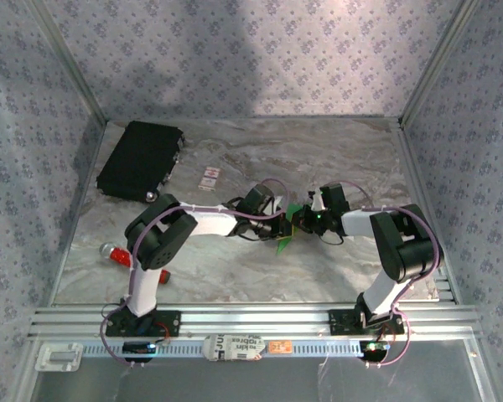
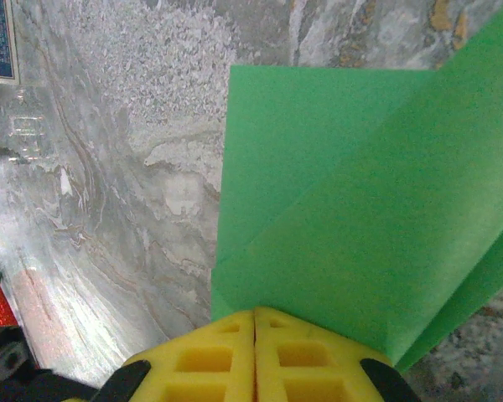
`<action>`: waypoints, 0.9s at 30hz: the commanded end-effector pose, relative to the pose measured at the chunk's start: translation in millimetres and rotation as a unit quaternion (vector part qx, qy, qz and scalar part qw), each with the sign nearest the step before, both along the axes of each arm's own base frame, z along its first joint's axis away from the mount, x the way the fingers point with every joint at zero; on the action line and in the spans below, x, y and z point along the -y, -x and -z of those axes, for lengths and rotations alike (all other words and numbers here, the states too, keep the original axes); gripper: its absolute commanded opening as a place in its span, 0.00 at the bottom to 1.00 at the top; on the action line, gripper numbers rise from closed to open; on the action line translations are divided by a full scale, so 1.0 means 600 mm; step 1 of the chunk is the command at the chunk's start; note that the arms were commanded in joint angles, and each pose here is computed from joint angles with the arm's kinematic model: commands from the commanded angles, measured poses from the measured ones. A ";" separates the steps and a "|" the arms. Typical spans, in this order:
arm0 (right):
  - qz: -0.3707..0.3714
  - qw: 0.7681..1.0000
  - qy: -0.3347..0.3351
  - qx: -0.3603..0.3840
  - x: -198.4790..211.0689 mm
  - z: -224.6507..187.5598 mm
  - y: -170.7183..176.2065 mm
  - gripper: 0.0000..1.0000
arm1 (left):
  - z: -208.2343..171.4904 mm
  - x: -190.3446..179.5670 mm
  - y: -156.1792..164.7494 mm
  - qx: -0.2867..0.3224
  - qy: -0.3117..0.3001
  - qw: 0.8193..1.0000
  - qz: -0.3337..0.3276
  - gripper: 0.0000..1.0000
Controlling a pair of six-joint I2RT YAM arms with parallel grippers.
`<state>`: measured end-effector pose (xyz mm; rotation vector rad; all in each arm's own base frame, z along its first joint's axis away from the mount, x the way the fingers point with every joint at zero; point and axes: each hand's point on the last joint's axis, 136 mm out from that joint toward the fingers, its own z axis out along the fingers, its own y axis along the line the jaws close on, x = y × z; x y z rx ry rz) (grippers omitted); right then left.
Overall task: Fold a paper plane with a square sheet of paper (pick it up from the middle)
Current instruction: Fold the wing for the fifth time at the center of the table.
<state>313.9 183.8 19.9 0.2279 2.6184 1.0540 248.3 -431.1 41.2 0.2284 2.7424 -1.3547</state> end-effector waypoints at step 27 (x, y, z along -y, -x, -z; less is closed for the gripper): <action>0.023 1.000 0.008 0.016 0.006 -0.051 -0.017 0.09 | 0.107 -0.043 0.067 -0.055 -0.088 0.994 0.016 0.00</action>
